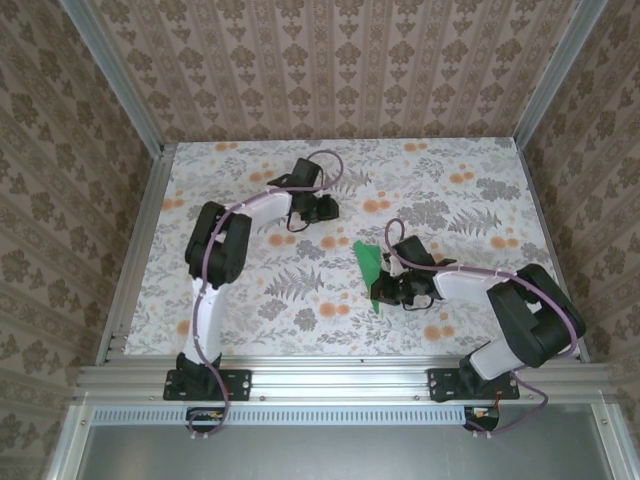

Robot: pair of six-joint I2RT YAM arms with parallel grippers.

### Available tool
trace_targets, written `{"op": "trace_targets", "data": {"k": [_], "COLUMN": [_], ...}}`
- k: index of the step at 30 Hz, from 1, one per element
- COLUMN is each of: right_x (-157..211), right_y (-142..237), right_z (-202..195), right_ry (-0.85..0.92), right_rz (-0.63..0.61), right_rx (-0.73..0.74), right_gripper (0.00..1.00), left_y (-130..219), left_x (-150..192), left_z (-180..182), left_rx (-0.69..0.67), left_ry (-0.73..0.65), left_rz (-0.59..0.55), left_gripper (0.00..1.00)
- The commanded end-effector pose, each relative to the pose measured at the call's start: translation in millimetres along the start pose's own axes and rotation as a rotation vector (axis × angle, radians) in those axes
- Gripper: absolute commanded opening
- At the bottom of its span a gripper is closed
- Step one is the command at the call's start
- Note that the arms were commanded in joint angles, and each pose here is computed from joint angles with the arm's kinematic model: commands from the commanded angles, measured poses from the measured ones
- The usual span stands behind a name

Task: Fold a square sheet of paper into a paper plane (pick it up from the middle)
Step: Fold the wing for the fifth time at the center of the table, then turn over a paper plane at the center of the table.

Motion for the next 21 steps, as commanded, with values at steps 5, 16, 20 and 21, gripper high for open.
{"op": "trace_targets", "data": {"k": [5,16,20,21], "right_x": [-22.6,-52.1,-58.8,-60.1], "right_y": [33.5,99.3,87.4,82.3], "right_z": [32.5,28.1,21.2,19.5], "right_ry": [0.044,0.033,0.025,0.019], "right_rz": [-0.070,-0.316,-0.255,-0.235], "right_rx": [-0.039,0.175,0.210,0.214], "right_gripper": [0.17,0.52,0.50,0.48], "left_y": [57.2,82.6,84.9,83.6], "left_x": [31.0,94.1,112.9,119.0], "left_z": [-24.3,-18.3,-23.7,-27.9], "left_rx": [0.041,-0.047,-0.069,-0.067], "left_ry": [-0.062,-0.041,-0.051,-0.060], "left_rz": [-0.038,-0.065,-0.055,-0.044], "left_gripper": [0.31,0.44,0.50,0.52]}}
Point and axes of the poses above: each hand's point on the last joint's axis, 136 mm out from that joint toward the fingers, its own y axis back along the fingers, its own z axis along the line the jaws close on, x = y × z, the point moved 8 cm from there along y, back along the fingers, and after that the axes turned 6 degrees about y, right-handed, at the moved point
